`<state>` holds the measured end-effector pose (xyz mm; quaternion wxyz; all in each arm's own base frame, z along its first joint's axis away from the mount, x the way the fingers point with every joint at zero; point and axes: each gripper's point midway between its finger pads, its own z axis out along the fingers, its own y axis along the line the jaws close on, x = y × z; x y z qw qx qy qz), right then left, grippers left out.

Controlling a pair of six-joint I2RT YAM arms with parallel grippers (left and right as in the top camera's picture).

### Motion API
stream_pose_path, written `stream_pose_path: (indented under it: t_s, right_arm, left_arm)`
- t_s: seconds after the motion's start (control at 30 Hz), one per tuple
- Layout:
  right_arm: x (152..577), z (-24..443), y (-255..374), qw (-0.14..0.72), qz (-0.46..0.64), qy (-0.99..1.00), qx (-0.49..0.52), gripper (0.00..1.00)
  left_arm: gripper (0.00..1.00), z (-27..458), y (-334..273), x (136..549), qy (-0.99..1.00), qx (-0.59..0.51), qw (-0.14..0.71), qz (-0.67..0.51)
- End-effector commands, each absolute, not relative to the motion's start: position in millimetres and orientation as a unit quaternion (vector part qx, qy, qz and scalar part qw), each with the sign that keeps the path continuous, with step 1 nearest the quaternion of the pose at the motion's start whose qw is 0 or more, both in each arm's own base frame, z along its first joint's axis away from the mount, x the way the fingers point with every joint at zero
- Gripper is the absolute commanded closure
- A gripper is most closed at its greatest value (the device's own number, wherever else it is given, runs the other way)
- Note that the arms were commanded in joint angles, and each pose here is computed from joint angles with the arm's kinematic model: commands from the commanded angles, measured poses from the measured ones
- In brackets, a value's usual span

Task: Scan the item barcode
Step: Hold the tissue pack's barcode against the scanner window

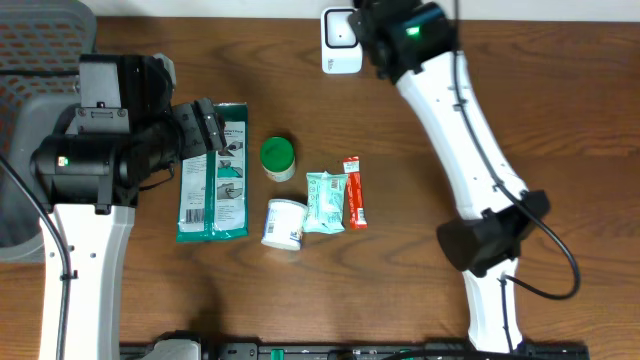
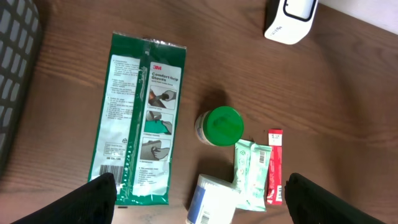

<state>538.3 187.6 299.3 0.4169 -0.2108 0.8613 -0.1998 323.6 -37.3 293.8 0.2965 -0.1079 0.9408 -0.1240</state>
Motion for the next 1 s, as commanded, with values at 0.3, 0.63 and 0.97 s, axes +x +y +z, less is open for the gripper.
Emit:
stream_pose_path:
  t_s: [0.3,0.63,0.97]
  right_arm:
    - [608,220,223,0.401,-0.328,0.785,-0.341,0.99]
    - [635,142,246,0.357,-0.38,0.724,-0.451,0.99]
    - [641,111,250,0.326,-0.406,0.691,-0.502,0.99]
  left_arm:
    - [0.14,293,-37,322,0.941,-0.109,0.296,-0.121]
    - [0.14,293,-37,322,0.941,-0.109,0.296,-0.121]
    - [0.14,293,-37,322,0.941,-0.109,0.296,-0.121]
